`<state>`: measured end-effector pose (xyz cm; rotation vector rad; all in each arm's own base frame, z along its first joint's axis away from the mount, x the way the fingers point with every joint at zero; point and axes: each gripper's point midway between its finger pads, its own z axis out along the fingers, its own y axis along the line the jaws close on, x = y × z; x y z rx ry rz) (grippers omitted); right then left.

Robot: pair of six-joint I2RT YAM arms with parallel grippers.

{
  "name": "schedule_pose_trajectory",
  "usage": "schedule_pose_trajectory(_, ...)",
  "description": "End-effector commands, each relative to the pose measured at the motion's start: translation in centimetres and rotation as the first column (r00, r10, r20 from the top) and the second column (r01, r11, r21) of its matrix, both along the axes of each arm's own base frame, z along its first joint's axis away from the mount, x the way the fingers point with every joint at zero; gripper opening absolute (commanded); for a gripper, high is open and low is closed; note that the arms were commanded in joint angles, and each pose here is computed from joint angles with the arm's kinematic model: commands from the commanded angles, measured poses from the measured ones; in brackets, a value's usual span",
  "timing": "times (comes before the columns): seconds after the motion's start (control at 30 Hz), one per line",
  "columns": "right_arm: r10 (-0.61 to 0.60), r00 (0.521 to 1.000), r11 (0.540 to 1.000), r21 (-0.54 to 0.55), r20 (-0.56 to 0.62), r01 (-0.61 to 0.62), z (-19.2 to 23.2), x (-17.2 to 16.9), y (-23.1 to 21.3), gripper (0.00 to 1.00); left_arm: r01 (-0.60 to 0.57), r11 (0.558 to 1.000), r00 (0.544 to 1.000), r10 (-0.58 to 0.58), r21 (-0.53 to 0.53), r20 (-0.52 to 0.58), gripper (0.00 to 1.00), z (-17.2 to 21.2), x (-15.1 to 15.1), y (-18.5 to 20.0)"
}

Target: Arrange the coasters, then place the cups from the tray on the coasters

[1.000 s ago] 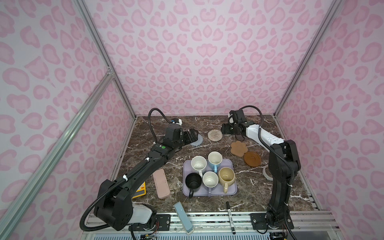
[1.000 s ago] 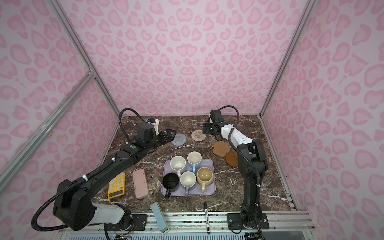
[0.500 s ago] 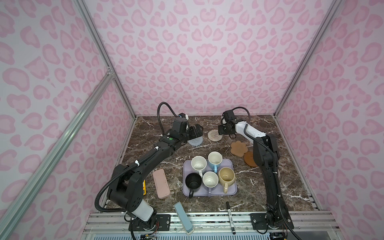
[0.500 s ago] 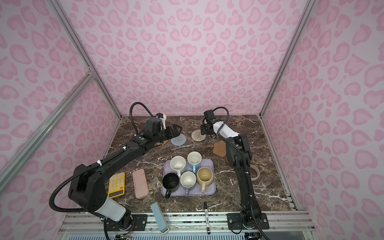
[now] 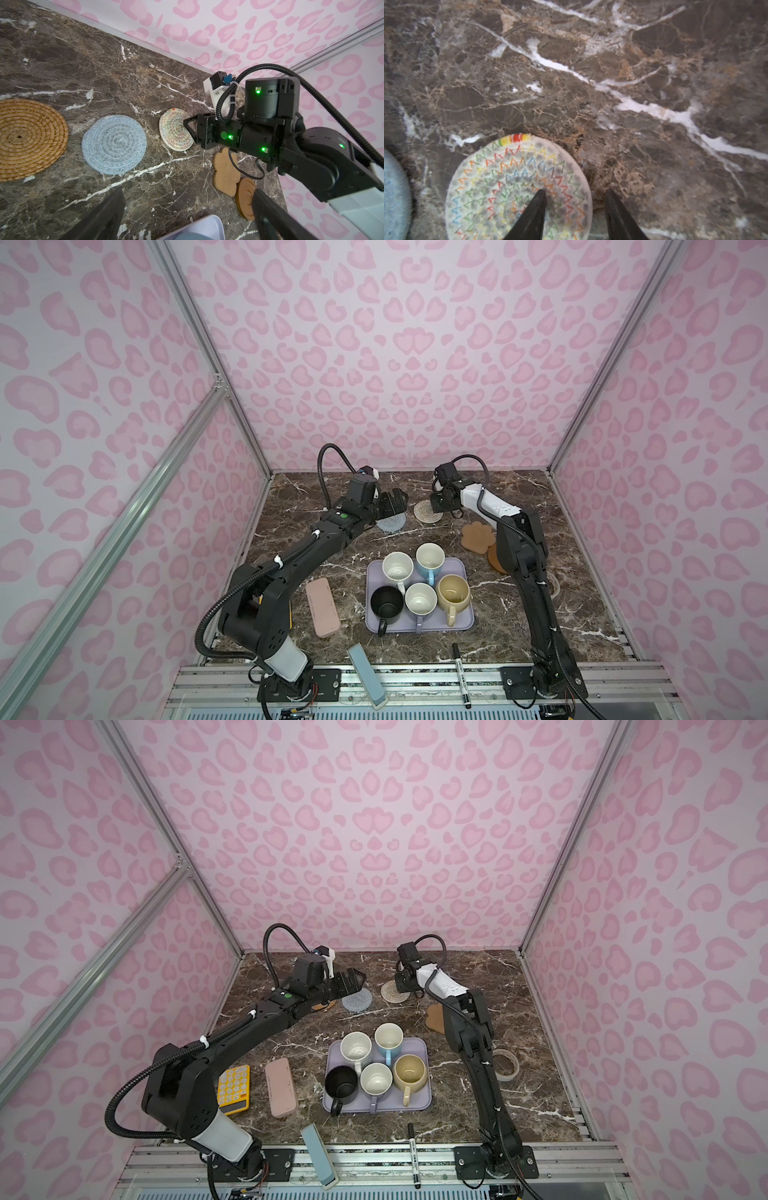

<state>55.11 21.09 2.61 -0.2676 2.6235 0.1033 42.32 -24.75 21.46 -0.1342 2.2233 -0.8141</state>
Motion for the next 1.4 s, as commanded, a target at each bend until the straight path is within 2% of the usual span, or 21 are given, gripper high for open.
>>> schedule_pose_trajectory(0.0,0.019,0.994,0.997,-0.075,-0.107,-0.027,-2.3,-2.9,-0.9,0.47,0.009,1.000,1.000,-0.009,-0.008,0.027,0.97,0.6,0.4,-0.3)
schedule_pose_trajectory(0.17,0.035,0.993,0.997,-0.070,-0.108,-0.043,-2.1,-4.1,-0.1,0.45,0.008,1.000,1.000,-0.007,-0.010,0.026,0.97,0.6,0.4,-0.3)
schedule_pose_trajectory(0.27,0.006,0.994,0.996,-0.085,-0.108,-0.015,-2.0,-4.6,-0.6,0.44,0.007,1.000,1.000,-0.007,-0.012,0.027,0.97,0.7,0.3,-0.3)
schedule_pose_trajectory(0.53,0.024,0.995,0.999,-0.036,-0.099,-0.028,-1.3,-4.5,0.4,0.43,0.002,1.000,1.000,-0.001,-0.014,0.031,0.97,0.9,0.1,-0.1)
schedule_pose_trajectory(0.73,0.012,0.997,0.998,-0.053,-0.075,-0.016,-0.6,-4.0,0.4,0.43,-0.003,1.000,0.999,0.004,-0.013,0.037,0.97,1.1,0.0,0.1)
schedule_pose_trajectory(1.03,0.012,1.000,0.999,-0.032,0.021,-0.011,4.5,-2.0,0.8,0.45,-0.004,1.000,0.999,0.005,-0.020,0.045,0.97,1.4,-0.2,0.2)
schedule_pose_trajectory(1.2,0.007,0.998,1.000,0.020,0.058,-0.008,7.3,-3.7,0.5,0.52,-0.011,0.999,0.997,0.013,-0.037,0.071,0.97,2.7,-1.0,0.7)
schedule_pose_trajectory(1.37,-0.026,0.996,0.996,0.090,0.089,0.018,9.3,-7.2,-0.8,0.67,0.030,0.997,0.996,-0.024,-0.067,0.088,0.97,4.0,-2.3,-0.3)
